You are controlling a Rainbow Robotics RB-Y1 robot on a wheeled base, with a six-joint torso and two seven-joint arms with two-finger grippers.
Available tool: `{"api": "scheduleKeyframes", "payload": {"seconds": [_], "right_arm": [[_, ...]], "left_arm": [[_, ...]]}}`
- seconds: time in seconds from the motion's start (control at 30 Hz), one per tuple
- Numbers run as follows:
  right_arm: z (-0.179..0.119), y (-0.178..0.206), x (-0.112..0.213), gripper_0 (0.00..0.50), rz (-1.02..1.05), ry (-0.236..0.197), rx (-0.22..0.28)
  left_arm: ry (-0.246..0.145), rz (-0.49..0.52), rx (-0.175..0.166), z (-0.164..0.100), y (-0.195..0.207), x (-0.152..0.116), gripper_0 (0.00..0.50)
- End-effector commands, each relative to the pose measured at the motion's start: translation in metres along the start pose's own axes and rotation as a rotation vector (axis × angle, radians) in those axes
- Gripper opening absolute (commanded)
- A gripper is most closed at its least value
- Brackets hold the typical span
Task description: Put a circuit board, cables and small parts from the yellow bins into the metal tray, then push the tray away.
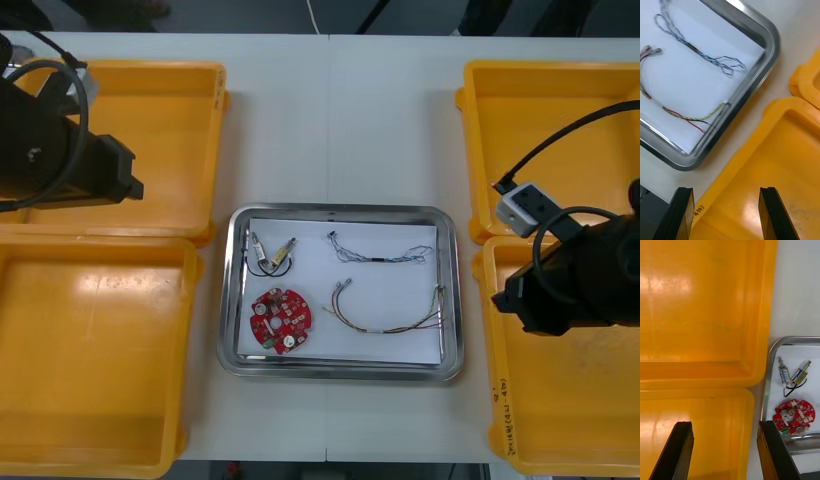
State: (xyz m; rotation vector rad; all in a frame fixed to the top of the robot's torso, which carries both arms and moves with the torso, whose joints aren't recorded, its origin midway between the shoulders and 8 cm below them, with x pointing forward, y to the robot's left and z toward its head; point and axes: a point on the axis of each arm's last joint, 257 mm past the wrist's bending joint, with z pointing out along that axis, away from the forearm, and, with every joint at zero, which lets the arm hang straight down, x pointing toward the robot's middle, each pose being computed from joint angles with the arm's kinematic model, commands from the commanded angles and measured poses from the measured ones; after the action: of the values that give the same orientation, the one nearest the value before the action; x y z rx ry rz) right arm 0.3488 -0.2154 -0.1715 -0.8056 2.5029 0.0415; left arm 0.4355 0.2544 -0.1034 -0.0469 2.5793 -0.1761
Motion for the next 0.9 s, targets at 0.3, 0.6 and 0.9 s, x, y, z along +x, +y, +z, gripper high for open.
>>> {"api": "scheduleKeyframes", "payload": {"seconds": [0.3,0.6,0.9], "right_arm": [[0.016,0.06,-0.019,0.5,-0.354,0.041,-0.006],[0.036,0.108,-0.034,0.5,-0.53,0.027,-0.062],[0.058,0.136,-0.053,0.5,-0.734,0.016,-0.071]], "left_arm": [[-0.024,0.104,-0.086,-0.027,0.061,0.027,0.5],[-0.006,0.115,-0.125,-0.03,0.092,0.045,0.5],[0.012,0.119,-0.148,-0.03,0.107,0.057,0.5]]}}
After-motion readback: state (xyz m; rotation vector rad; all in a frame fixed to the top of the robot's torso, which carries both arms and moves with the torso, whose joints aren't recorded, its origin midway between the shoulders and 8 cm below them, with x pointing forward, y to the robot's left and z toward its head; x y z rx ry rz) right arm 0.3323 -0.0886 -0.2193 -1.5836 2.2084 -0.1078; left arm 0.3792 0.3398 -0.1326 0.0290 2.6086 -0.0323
